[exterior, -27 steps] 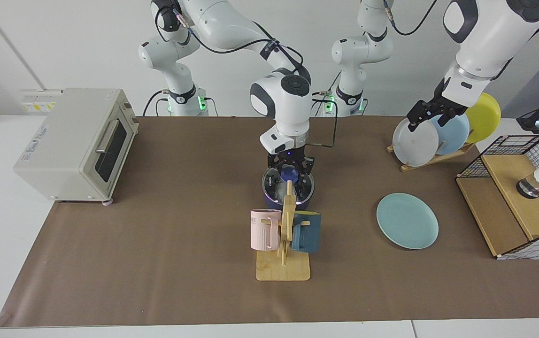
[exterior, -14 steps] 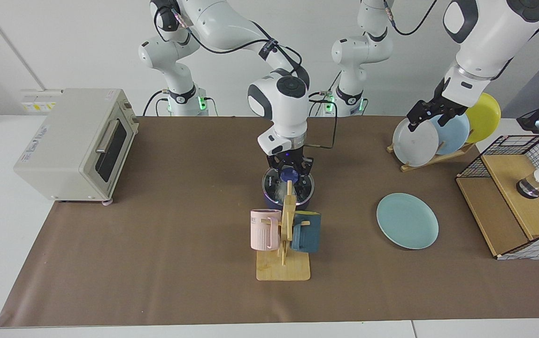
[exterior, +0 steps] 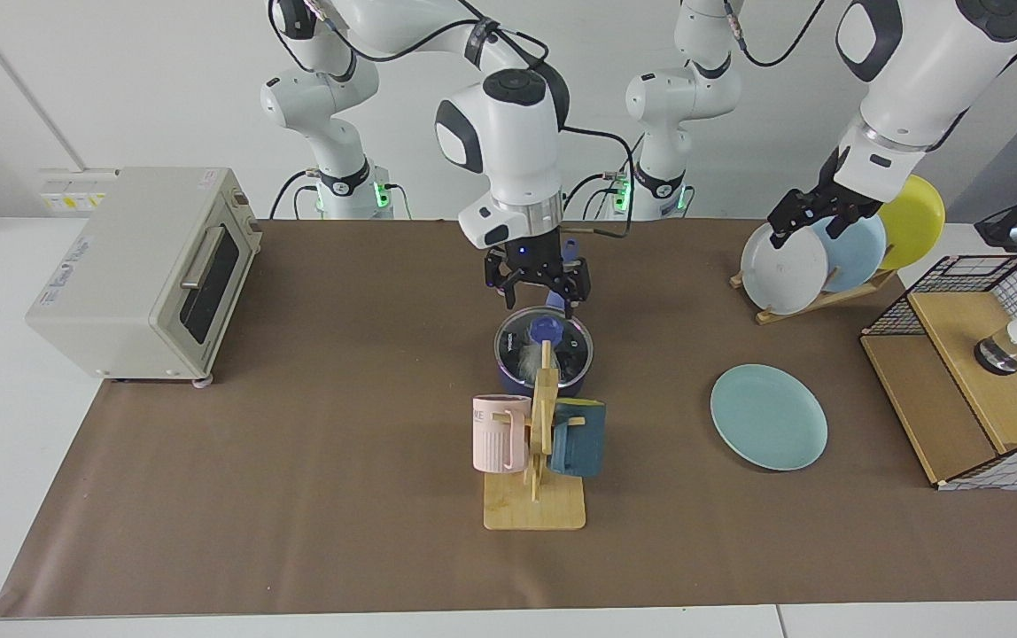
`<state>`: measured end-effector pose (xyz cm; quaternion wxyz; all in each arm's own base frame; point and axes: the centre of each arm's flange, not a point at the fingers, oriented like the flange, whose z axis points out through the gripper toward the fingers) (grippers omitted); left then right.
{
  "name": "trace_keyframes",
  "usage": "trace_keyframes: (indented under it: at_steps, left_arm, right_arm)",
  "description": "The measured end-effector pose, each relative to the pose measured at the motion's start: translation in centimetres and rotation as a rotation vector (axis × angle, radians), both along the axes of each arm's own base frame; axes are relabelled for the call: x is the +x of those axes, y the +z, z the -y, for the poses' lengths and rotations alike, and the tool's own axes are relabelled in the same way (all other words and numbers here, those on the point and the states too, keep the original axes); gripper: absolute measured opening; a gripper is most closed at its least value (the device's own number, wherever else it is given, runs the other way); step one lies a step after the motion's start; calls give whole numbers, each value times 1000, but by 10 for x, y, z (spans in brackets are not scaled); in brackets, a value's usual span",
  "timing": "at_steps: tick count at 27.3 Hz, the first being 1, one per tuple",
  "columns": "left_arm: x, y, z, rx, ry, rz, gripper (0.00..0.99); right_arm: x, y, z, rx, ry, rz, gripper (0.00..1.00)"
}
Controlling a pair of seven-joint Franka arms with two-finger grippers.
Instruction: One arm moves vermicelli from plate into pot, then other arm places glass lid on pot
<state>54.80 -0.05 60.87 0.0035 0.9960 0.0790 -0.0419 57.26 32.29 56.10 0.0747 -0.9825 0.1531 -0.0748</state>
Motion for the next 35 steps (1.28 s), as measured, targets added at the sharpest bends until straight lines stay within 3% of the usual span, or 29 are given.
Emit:
trace_keyframes:
  at_steps: [9,16,26,29,35]
  left_arm:
    - [0,0,0,0,0,0,991]
    - [0,0,0,0,0,0,991]
    - [0,0,0,0,0,0,991]
    - [0,0,0,0,0,0,991]
    - [0,0,0,0,0,0,991]
  right_arm:
    - [16,21,107,-88,182,-69,1000]
    - [20,36,200,-119,308,-119,1000]
    - [21,55,298,-116,272,-102,1000]
    - [11,72,308,-119,256,-80,1000]
    - [-17,92,321,-132,277,-83,1000]
